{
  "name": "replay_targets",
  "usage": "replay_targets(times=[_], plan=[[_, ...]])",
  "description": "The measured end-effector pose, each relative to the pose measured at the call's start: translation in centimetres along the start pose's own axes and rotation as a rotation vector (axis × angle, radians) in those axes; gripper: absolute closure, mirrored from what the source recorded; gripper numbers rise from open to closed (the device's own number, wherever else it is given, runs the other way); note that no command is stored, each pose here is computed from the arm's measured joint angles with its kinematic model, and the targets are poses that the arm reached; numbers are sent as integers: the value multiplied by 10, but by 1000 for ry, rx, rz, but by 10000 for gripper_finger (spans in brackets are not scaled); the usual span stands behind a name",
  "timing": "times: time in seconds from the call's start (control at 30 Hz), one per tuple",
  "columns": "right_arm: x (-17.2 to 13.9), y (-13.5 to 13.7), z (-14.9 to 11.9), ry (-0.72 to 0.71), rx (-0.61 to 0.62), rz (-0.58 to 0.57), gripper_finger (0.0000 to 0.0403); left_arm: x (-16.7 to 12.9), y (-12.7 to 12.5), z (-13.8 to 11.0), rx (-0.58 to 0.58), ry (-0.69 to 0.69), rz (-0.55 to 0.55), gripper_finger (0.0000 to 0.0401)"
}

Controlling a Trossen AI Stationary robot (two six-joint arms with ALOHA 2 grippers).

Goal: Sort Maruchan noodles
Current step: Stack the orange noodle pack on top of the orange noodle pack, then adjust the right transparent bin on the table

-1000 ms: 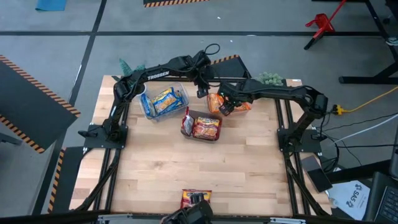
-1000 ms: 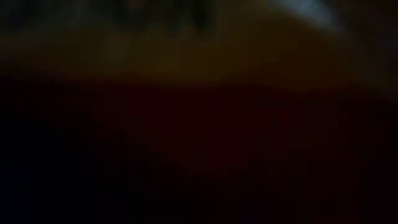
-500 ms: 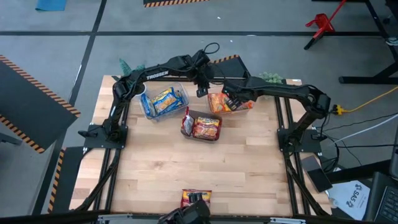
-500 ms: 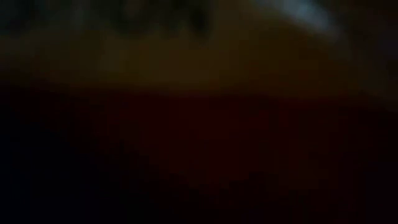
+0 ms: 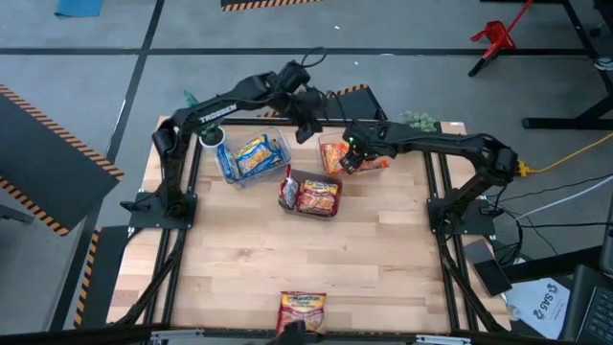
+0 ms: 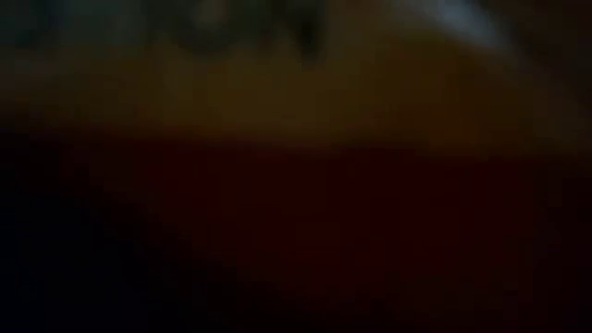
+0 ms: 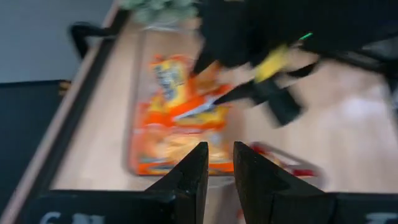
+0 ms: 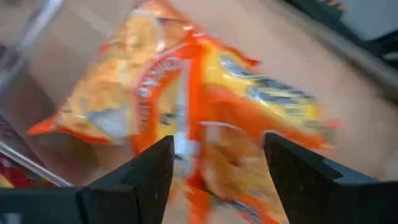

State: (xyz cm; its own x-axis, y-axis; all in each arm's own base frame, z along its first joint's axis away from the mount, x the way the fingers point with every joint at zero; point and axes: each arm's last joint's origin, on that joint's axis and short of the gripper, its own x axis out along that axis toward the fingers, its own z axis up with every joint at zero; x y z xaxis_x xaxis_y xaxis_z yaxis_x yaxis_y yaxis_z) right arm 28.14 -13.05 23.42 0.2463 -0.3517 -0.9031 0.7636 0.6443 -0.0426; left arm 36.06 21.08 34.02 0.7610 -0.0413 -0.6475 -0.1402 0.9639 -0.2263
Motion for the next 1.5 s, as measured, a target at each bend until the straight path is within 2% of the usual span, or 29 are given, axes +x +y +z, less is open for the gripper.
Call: replay_targets(times=[0.13,0.2,0.33,0.4,0.57,0.77,0.87,1.0,1.27,1.5], plan=[[18,0,-15,43,7,58,164,-16,-20,6,-15,-40,-116,332],[22,2,-16,32,12,126,164,-26,-32,9,-14,-63,-158,332],[22,6,-14,19,-9,217,164,-45,-54,14,8,-99,-178,332],[16,7,-9,-6,-6,229,164,-57,-65,17,27,-125,-188,332],[-22,7,16,-168,-23,262,164,-92,-93,19,53,-192,-216,332],[-42,3,17,-213,-57,263,164,-133,-119,16,97,-264,-217,332],[-45,6,10,-166,-107,282,164,-147,-128,9,96,-240,-214,332],[-54,15,-2,-135,-179,283,164,-161,-138,-8,65,-143,-224,332],[-60,30,-27,-9,-264,247,164,-171,-162,-34,42,56,-281,332],[-67,46,-48,53,-307,196,164,-170,-198,-37,200,45,-353,332]])
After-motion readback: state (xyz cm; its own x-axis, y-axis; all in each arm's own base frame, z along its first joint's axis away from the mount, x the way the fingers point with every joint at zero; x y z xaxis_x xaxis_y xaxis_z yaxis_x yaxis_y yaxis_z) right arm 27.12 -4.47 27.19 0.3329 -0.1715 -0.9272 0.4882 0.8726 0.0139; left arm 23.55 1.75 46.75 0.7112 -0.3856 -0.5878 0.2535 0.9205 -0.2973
